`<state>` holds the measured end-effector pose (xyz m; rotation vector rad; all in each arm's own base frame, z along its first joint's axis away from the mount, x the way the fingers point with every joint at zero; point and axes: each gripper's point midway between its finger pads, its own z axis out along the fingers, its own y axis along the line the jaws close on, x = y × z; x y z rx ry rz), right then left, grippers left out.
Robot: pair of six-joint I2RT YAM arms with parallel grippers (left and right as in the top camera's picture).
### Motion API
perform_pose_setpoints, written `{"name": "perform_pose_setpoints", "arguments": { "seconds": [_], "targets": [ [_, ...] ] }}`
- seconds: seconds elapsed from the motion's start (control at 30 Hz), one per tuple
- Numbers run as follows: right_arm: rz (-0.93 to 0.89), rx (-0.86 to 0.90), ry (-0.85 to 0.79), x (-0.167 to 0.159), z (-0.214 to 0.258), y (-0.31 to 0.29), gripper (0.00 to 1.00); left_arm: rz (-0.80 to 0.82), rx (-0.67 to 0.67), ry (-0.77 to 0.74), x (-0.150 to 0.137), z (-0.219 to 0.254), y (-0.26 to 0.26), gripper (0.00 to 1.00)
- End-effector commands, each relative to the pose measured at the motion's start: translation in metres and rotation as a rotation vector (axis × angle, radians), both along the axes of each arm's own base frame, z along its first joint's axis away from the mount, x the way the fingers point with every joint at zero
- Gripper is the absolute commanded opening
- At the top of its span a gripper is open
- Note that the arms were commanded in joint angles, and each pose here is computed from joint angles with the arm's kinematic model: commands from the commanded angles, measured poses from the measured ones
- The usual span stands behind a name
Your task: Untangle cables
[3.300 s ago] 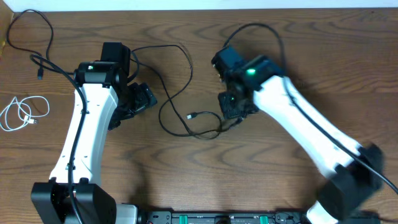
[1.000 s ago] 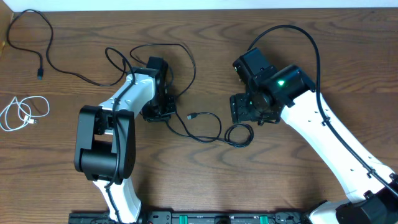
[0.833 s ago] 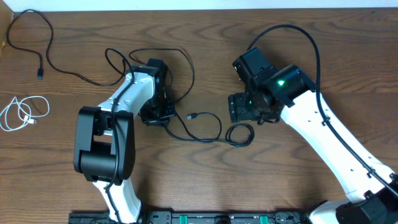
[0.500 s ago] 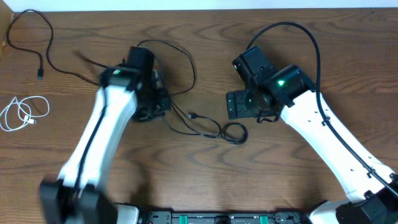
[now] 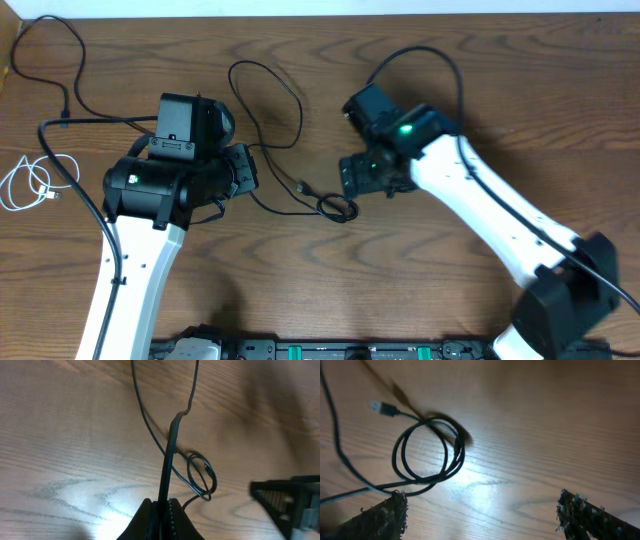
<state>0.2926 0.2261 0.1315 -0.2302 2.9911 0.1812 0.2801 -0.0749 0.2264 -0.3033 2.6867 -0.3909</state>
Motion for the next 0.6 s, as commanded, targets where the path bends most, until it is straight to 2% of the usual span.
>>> {"name": "perform_pose_setpoints", "arguments": {
  "seconds": [0.0, 0.43, 0.57],
  "targets": [
    [0.036, -0.014, 0.076, -0.011, -0.030, 0.017, 0.95, 0.024, 0.017, 0.011, 0.002, -0.002, 0.004, 0.07],
    [0.057, -0.089, 0.167, -0.006, -0.096, 0.025, 0.94, 0.024, 0.018, 0.018, 0.001, -0.003, 0.005, 0.08],
    [0.069, -0.112, 0.213, -0.012, -0.111, 0.023, 0.89, 0.024, 0.018, 0.018, 0.001, -0.003, 0.005, 0.08]
  ]
}}
